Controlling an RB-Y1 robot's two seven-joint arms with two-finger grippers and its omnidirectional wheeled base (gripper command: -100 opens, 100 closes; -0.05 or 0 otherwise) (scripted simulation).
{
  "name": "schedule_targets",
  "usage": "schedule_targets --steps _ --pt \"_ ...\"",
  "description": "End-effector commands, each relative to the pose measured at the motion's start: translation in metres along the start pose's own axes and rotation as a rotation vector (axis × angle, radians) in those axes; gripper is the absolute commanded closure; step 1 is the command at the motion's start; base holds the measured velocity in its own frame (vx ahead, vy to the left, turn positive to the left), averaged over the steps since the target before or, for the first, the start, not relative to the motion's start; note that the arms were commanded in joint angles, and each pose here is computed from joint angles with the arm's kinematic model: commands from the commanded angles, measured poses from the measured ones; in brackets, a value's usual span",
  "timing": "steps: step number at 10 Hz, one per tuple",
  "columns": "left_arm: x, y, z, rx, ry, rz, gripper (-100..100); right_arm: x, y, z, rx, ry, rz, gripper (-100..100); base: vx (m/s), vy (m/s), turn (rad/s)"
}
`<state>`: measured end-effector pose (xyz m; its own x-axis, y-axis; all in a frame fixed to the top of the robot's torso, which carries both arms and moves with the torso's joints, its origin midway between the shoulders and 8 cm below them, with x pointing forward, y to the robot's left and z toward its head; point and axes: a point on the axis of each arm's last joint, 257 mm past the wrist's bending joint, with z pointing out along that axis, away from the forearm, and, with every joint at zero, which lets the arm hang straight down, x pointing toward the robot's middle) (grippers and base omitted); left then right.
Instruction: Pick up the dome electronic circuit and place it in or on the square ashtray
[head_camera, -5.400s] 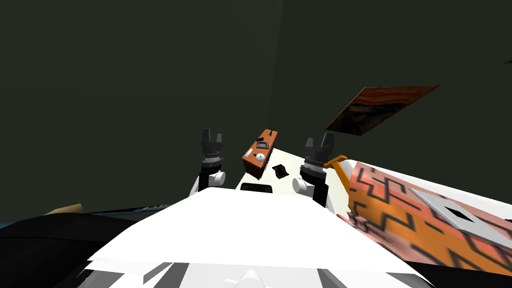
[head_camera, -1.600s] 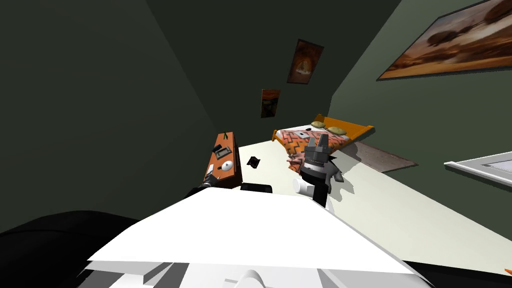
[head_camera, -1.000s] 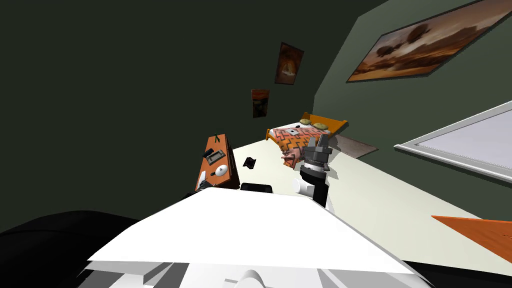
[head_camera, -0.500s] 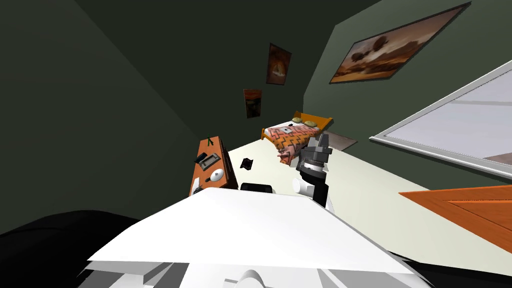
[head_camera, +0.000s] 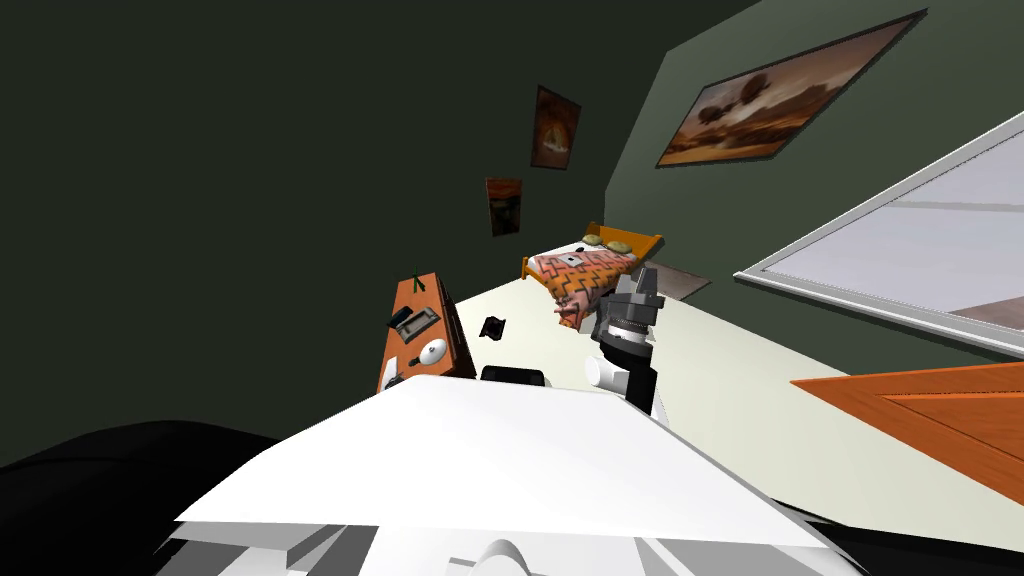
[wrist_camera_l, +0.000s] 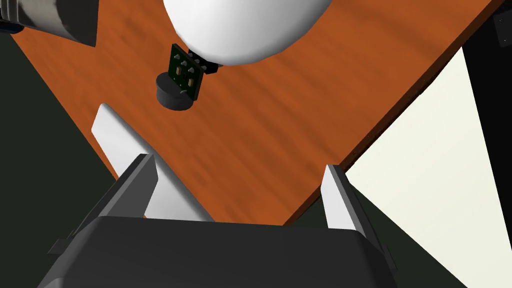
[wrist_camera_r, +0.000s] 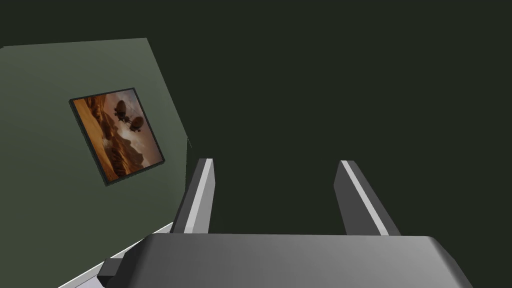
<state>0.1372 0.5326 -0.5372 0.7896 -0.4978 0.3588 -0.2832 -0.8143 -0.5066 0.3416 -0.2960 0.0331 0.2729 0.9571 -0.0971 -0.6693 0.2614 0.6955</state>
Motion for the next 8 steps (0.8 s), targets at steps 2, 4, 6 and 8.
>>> schedule_targets --steps 2,4,6,8 --pt "-0.022 0.005 -0.003 -0.026 -0.04 -0.035 -100 0.0 0.0 0.0 0.0 0.0 0.0 0 0.019 0.02 -0.198" --pt "-0.042 0.006 -0.007 -0.043 -0.078 -0.07 -100 0.0 0.0 0.0 0.0 0.0 0.0 0 0.015 0.02 -0.082" --pt "-0.045 -0.007 -0.007 -0.022 -0.085 -0.003 -100 0.0 0.0 0.0 0.0 0.0 0.0 0 0.013 0.02 -0.073" --pt "-0.042 0.006 -0.007 -0.043 -0.078 -0.07 -100 0.0 0.0 0.0 0.0 0.0 0.0 0 0.0 0.002 0.006"
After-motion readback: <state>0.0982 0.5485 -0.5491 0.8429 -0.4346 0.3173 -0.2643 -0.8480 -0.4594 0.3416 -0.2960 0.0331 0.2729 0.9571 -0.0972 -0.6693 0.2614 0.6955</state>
